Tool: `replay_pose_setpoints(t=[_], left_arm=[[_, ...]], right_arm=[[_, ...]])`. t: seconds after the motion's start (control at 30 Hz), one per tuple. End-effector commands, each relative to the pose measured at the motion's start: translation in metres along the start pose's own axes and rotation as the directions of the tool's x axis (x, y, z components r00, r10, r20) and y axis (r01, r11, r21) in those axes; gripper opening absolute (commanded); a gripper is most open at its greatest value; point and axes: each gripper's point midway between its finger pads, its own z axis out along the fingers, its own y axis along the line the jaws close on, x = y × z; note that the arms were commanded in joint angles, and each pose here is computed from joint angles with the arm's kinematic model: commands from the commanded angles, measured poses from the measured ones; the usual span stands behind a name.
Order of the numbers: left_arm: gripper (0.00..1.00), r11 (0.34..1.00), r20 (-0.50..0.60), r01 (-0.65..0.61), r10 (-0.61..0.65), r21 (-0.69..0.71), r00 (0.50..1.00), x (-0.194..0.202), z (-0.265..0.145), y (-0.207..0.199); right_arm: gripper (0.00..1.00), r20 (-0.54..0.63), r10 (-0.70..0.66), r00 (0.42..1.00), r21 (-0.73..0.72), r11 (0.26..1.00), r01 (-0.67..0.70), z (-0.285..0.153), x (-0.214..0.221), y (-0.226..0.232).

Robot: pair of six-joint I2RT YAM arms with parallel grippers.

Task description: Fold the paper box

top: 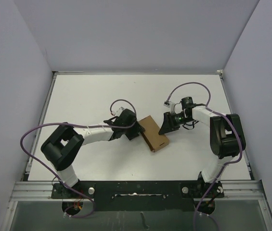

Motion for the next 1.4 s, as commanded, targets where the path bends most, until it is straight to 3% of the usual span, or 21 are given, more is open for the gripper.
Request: replay_pose_setpoints(t=[0.0, 0.17, 0.23, 0.37, 0.43, 0.6, 0.83, 1.27, 1.37], left_arm=[[0.51, 0.998, -0.013, -0.061, 0.061, -0.004, 0.998, 0.010, -0.018, -0.001], [0.63, 0.997, 0.003, -0.072, 0.071, 0.035, 0.997, 0.009, -0.030, -0.002], [0.73, 0.994, 0.010, -0.087, 0.087, 0.059, 0.996, 0.010, -0.035, -0.003], [0.93, 0.957, 0.054, -0.181, 0.173, 0.225, 0.983, 0.015, -0.056, -0.027], [0.98, 0.931, 0.089, -0.239, 0.223, 0.277, 0.971, 0.018, -0.068, -0.032], [0.98, 0.883, 0.147, -0.326, 0.292, 0.338, 0.945, 0.025, -0.091, -0.025], [0.98, 0.832, 0.118, -0.316, 0.295, 0.456, 0.948, 0.048, -0.098, -0.002], [0.95, 0.919, 0.145, -0.253, 0.219, 0.302, 0.965, 0.087, -0.064, -0.005], [0.91, 0.946, 0.131, -0.224, 0.198, 0.233, 0.971, 0.090, -0.052, -0.007]], right_arm=[[0.32, 0.013, -0.037, 0.999, -0.032, 0.999, 0.037, 0.005, -0.013, 0.007], [0.32, 0.002, -0.036, 0.999, -0.039, 0.999, 0.036, 0.007, -0.012, 0.005], [0.32, 0.002, -0.034, 0.999, -0.038, 0.999, 0.034, 0.006, -0.012, 0.005], [0.32, 0.003, -0.038, 0.999, -0.044, 0.998, 0.038, 0.006, -0.012, 0.005], [0.32, 0.004, -0.040, 0.999, -0.052, 0.998, 0.041, 0.006, -0.013, 0.007], [0.32, 0.005, -0.045, 0.999, -0.052, 0.998, 0.045, 0.006, -0.014, 0.007], [0.32, 0.006, -0.045, 0.999, -0.064, 0.997, 0.045, 0.006, -0.014, 0.009], [0.32, 0.003, -0.038, 0.999, -0.069, 0.997, 0.039, 0.007, -0.013, 0.008], [0.32, 0.002, -0.038, 0.999, -0.069, 0.997, 0.038, 0.008, -0.013, 0.008]])
